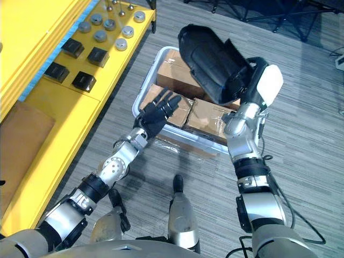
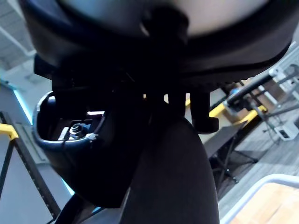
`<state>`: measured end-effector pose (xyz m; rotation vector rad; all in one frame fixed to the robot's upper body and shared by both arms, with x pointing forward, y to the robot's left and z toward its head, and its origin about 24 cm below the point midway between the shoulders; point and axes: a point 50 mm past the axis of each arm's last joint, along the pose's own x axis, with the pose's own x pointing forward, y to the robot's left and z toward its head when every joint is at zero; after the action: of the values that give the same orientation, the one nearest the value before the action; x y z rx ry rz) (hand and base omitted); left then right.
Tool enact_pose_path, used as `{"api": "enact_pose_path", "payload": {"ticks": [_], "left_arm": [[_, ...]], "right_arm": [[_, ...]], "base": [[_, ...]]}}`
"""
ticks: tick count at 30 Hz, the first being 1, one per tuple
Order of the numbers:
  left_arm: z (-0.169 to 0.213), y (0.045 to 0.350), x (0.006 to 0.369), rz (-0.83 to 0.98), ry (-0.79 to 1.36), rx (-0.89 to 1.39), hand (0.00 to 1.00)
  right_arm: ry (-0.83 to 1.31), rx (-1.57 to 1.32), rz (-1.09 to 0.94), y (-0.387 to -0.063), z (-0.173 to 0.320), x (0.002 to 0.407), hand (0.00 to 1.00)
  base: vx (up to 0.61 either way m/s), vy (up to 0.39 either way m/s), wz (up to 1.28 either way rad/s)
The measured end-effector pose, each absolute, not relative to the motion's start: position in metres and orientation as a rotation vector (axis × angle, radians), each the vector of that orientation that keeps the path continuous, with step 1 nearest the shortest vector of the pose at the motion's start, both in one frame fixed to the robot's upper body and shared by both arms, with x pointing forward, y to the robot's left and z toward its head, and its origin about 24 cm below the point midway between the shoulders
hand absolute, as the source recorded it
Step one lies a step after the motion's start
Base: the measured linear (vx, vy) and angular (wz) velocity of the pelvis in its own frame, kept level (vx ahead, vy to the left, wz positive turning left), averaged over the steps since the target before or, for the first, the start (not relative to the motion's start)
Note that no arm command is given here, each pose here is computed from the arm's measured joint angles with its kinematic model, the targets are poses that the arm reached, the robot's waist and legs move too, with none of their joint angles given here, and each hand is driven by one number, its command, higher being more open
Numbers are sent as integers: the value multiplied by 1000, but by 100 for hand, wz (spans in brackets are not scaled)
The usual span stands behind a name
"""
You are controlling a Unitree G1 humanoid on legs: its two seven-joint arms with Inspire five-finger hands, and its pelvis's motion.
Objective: Walk over and take three plastic housings, then place them on the shelf
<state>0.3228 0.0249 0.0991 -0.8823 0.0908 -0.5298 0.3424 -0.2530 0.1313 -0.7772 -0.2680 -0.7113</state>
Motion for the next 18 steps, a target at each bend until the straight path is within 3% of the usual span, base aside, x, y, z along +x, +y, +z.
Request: {"api": "enact_pose_path", "payload": {"ticks": [4, 18], "left_arm": [[107, 16, 323, -542, 65, -915, 100], [67, 3, 319, -435, 235, -769, 100]], "right_arm": [[-258, -728, -653, -237, 109, 333, 0], [-262, -741, -482, -194, 72, 319, 0]], "base": [[3, 8, -11], [5, 0, -4]]}}
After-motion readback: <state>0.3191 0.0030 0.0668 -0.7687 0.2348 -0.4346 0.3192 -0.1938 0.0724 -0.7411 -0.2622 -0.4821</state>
